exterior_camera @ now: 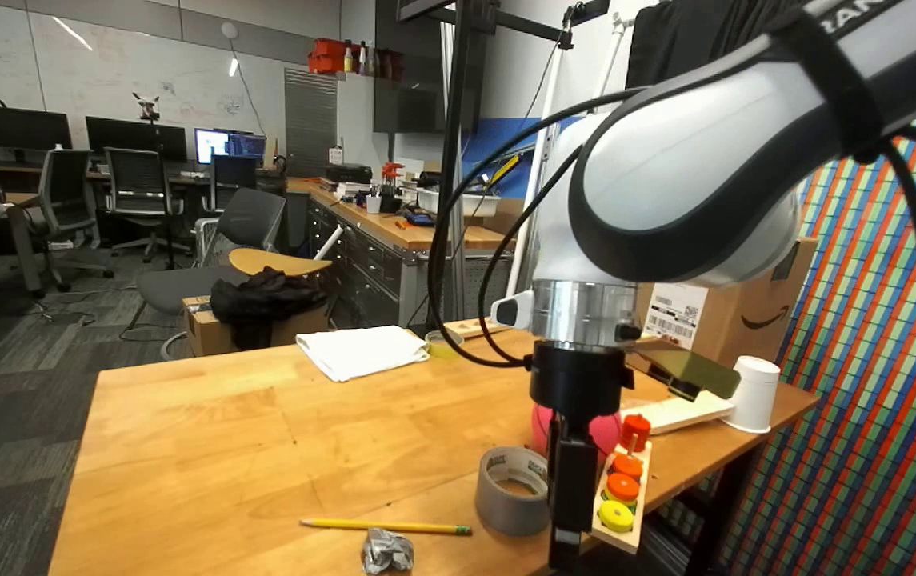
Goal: Move the basketball to the right
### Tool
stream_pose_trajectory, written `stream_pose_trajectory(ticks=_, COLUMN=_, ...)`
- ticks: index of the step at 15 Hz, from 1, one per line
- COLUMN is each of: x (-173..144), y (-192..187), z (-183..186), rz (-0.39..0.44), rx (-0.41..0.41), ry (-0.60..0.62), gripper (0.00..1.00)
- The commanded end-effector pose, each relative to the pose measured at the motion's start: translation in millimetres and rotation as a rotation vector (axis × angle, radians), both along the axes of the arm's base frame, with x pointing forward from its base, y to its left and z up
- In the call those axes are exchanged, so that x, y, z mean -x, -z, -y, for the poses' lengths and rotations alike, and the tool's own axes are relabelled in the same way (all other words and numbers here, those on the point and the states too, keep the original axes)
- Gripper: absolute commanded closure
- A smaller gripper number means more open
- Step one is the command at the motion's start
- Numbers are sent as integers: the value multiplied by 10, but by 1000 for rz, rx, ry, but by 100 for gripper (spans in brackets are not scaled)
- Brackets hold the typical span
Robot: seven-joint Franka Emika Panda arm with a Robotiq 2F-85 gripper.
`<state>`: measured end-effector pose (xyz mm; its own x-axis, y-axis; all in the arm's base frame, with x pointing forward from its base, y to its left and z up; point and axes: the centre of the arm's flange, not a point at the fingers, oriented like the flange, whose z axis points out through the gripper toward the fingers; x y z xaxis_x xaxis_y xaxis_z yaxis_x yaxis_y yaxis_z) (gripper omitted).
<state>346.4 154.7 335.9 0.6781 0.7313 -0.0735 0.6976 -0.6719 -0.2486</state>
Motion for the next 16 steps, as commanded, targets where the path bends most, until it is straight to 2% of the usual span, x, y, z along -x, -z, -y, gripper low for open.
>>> stream_pose_trajectory(ticks=1, x=-240, y=212, z=22, rz=-12, rx=4, ry=2, gripper=0)
stream_pose_trajectory(ticks=3, x=-456, y=241, z=135, rz=-3, rx=26, ry=15, gripper=0)
stream_pose_trajectory(ticks=5, x=-728, y=246, z=363, rz=17, rx=83, ry=31, gripper=0)
stream_pose_trajectory(ticks=8, x=-1108, y=281, z=917, rz=11, rx=178, ry=73, gripper=0)
stream_pose_trajectory(ticks=11, x=-1528, y=215, z=1421, rz=38, rx=272, ry=111, gripper=0)
stream_pose_trajectory(ticks=13, x=-1842, y=-38, z=1647, rz=99, rx=339, ry=127, gripper=0)
stream_pose_trajectory(ticks=16, x=-2181, y=-655, z=1942, rz=239, rx=440, ry=142, gripper=0)
